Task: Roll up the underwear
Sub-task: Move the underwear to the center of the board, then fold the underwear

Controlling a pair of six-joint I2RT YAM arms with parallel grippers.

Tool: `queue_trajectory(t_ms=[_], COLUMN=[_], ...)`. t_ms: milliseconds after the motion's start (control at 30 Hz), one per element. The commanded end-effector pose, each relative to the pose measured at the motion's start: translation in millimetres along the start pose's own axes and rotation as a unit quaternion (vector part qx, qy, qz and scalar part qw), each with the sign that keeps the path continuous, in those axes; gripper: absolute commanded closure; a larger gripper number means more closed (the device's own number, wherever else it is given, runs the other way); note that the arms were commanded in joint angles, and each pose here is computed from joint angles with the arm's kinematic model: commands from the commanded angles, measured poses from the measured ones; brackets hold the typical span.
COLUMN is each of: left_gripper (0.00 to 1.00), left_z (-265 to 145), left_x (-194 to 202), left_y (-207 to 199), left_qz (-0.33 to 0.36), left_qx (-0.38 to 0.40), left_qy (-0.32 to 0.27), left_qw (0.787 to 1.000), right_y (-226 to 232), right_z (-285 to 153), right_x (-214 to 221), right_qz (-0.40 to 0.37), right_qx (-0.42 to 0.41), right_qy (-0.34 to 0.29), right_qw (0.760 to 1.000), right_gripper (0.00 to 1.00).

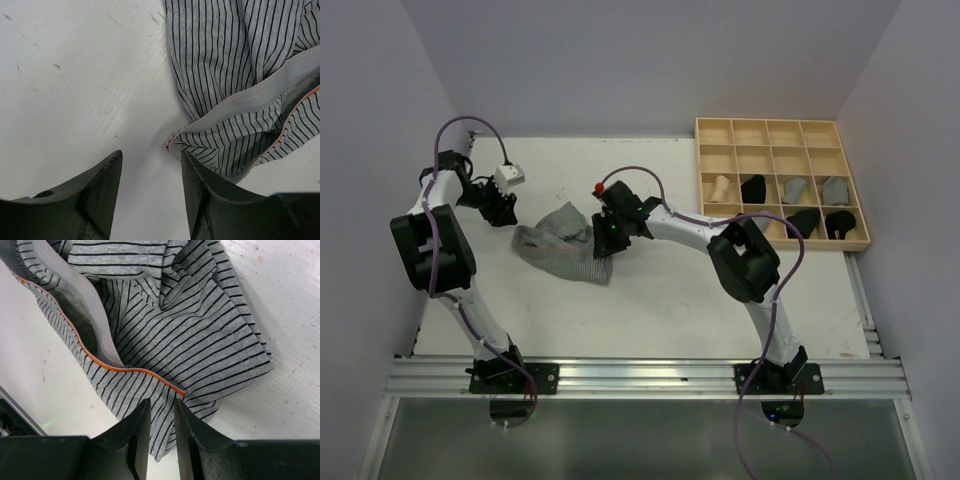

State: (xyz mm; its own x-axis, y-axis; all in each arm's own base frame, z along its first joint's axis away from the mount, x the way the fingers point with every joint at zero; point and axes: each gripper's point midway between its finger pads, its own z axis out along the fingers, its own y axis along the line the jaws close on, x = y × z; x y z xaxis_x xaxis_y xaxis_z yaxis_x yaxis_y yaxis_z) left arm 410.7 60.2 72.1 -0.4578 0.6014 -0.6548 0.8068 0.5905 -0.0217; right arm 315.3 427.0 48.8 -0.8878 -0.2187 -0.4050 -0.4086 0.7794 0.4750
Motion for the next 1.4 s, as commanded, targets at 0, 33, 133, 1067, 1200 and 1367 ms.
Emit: queue_trajectory(t_ms=[0,33,133,1067,1200,1367], left_gripper=[0.45,0.45,0.45,0.45,0.45,0.46], left_z=[-2,-3,-2,2,4,4], left_x=[-9,-8,-8,-3,-1,-1], left_y=[5,6,7,10,11,12], left_qz=[0.012,0.011,0.012,0.002,-0.002,-0.003], left_qx=[-0.003,-0.003,-0.006,-0.005,-0.006,-0.007], left_qy=[-0.023,-0.021,-0.02,-0.014,-0.01,-0.012], left_qw=[1.0,1.0,1.0,1.0,1.0,1.0], right_y=[1,-2,-6,-3,2,3], right_z=[2,4,10,0,-5,-5], right_x=[-4,-2,0,-6,-10,-9], right_qz=[0.001,0.002,0.005,0.002,-0.004,-0.007], right_qx=[0.013,0.017,0.024,0.025,0.016,0.012], right_qy=[0.0,0.004,0.009,-0.003,-0.009,-0.009], right_qw=[1.0,1.0,1.0,1.0,1.0,1.0], right_gripper=[0.71,0.71,0.7,0.77,0.79,1.0])
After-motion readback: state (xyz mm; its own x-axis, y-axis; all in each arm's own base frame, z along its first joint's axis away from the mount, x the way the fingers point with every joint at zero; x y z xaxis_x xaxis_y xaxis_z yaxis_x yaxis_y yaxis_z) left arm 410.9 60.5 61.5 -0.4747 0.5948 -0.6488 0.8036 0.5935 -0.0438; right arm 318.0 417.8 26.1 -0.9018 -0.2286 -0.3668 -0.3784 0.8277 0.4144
